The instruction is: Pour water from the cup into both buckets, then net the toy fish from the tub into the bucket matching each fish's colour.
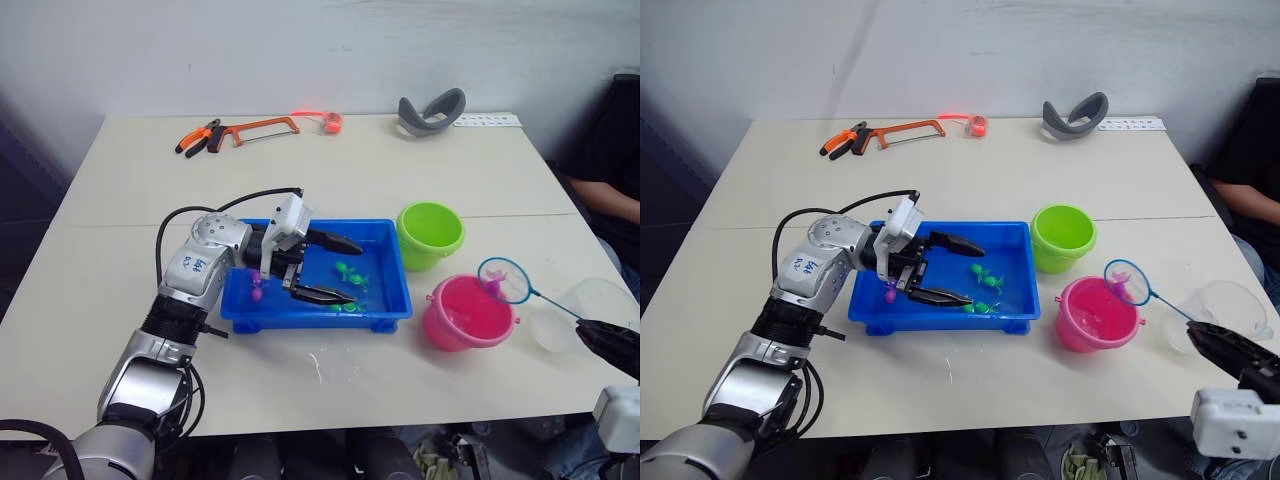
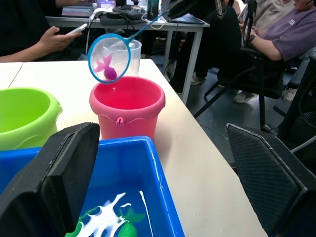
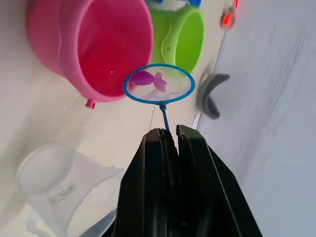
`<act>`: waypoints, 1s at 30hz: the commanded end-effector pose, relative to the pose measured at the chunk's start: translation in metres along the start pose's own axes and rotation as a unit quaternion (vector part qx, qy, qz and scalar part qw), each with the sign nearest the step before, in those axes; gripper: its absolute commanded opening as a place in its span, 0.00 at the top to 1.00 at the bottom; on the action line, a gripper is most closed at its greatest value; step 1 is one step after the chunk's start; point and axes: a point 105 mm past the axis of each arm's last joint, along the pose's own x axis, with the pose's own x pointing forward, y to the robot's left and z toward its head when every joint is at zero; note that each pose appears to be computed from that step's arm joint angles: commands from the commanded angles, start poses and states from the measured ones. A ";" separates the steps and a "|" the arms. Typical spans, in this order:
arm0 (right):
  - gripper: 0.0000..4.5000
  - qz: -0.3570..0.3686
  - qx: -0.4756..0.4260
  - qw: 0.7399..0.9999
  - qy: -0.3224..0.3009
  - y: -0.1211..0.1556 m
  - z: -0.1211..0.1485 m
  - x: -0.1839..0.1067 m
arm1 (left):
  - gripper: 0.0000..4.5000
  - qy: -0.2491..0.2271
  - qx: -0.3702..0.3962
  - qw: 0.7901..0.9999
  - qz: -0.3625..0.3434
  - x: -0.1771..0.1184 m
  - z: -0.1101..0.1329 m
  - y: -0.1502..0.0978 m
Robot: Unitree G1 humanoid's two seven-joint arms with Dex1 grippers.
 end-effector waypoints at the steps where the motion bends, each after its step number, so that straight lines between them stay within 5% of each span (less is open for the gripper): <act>1: 1.00 -0.012 -0.057 0.998 -0.028 -0.004 0.010 -0.005 | 0.01 0.000 0.021 1.000 0.005 -0.003 0.009 0.001; 14: 1.00 0.007 -0.089 0.996 -0.007 0.000 -0.001 -0.014 | 0.01 -0.004 0.026 1.000 0.009 0.000 0.009 0.007; 18: 1.00 -0.038 0.050 0.998 -0.017 -0.003 -0.004 -0.015 | 0.01 -0.002 0.027 1.000 0.007 0.000 0.006 0.006; 24: 1.00 -0.072 0.359 0.927 -0.078 -0.025 -0.001 -0.008 | 0.01 0.016 0.015 1.000 0.022 -0.013 -0.002 0.007; 30: 1.00 -0.031 0.480 0.858 -0.182 -0.054 0.021 0.026 | 0.01 0.065 0.006 0.995 0.076 -0.051 -0.012 0.013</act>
